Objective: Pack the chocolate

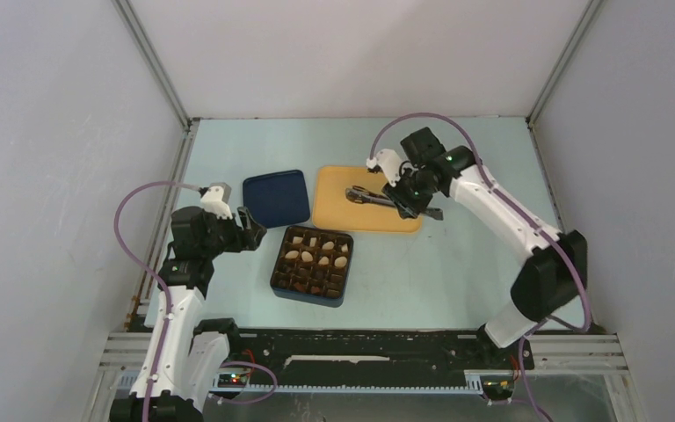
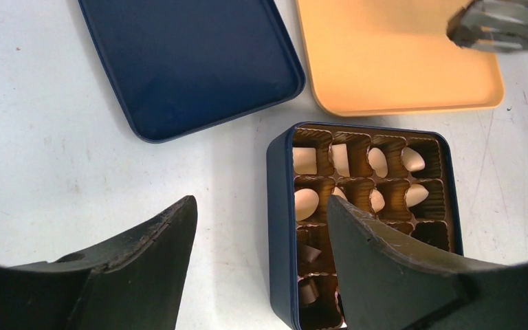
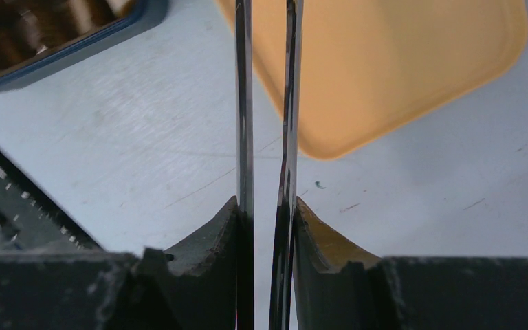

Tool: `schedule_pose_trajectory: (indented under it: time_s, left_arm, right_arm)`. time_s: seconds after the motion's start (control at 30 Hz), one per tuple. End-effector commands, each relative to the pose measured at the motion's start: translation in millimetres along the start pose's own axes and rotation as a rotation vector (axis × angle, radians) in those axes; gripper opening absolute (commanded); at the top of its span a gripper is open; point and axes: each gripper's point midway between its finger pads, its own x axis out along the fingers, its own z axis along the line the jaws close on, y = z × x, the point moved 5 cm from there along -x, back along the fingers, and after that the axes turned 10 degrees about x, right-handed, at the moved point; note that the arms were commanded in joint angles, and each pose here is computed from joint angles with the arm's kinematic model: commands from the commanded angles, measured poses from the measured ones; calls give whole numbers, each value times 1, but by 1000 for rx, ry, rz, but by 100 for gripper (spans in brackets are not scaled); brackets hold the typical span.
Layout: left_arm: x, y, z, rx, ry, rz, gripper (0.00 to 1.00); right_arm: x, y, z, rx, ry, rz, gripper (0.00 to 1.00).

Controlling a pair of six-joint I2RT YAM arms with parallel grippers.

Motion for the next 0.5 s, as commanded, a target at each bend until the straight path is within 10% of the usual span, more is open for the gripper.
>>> schedule_pose_trajectory:
  time_s: [0.0, 0.47]
  left_arm:
    - [3, 4, 1, -13, 13, -5, 73]
    - [0, 4, 0, -14, 11, -13, 73]
  right_arm:
    - [-23, 17, 43, -122, -130, -13, 28]
    - [-38, 64, 123, -414, -376, 127, 30]
